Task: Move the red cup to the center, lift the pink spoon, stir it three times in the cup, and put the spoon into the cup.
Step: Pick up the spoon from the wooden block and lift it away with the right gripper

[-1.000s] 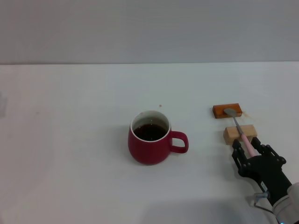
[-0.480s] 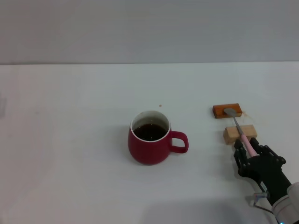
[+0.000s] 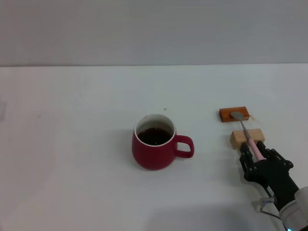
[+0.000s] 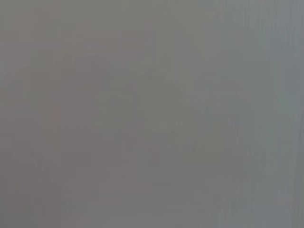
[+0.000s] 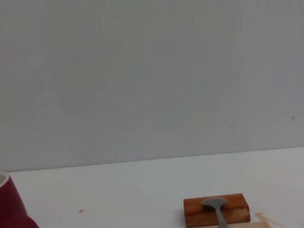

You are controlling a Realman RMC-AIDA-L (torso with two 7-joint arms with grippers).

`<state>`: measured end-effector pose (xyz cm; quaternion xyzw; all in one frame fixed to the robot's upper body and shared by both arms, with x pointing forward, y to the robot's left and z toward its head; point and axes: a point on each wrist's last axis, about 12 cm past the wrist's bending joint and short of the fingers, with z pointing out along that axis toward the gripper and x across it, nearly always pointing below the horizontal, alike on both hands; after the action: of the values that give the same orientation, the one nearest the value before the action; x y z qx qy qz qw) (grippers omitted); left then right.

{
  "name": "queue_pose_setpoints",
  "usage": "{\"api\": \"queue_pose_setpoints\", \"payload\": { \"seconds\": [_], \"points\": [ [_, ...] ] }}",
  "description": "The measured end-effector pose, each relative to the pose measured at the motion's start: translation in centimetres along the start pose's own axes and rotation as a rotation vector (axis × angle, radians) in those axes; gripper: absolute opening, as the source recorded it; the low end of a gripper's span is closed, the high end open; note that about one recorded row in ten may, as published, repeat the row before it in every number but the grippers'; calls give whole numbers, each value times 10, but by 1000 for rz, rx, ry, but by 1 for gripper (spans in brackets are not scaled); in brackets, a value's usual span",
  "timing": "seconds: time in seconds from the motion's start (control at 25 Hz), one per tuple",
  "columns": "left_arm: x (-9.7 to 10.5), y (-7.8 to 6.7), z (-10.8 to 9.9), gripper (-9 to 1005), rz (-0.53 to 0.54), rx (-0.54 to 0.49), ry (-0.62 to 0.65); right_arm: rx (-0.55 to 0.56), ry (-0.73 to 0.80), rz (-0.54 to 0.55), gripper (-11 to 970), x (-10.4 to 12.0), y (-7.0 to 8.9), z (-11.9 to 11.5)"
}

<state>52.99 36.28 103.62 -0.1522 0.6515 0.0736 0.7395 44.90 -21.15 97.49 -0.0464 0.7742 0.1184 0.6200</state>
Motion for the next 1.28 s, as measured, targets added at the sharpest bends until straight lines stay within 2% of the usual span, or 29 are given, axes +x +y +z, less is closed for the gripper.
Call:
{"api": "queue_pose_setpoints", "payload": {
  "seconds": [0.52,0.72,1.28],
  "points": [
    [1,3,-2,843,2,-6,4,1,-2,-2,378,0,0,0],
    [1,3,-3,843,1,-7,3,13,-2,4,305,0,-2,0],
    [-1,4,-3,843,1,-8,-12,12,-2,1,264,-1,-1,1]
  ]
}}
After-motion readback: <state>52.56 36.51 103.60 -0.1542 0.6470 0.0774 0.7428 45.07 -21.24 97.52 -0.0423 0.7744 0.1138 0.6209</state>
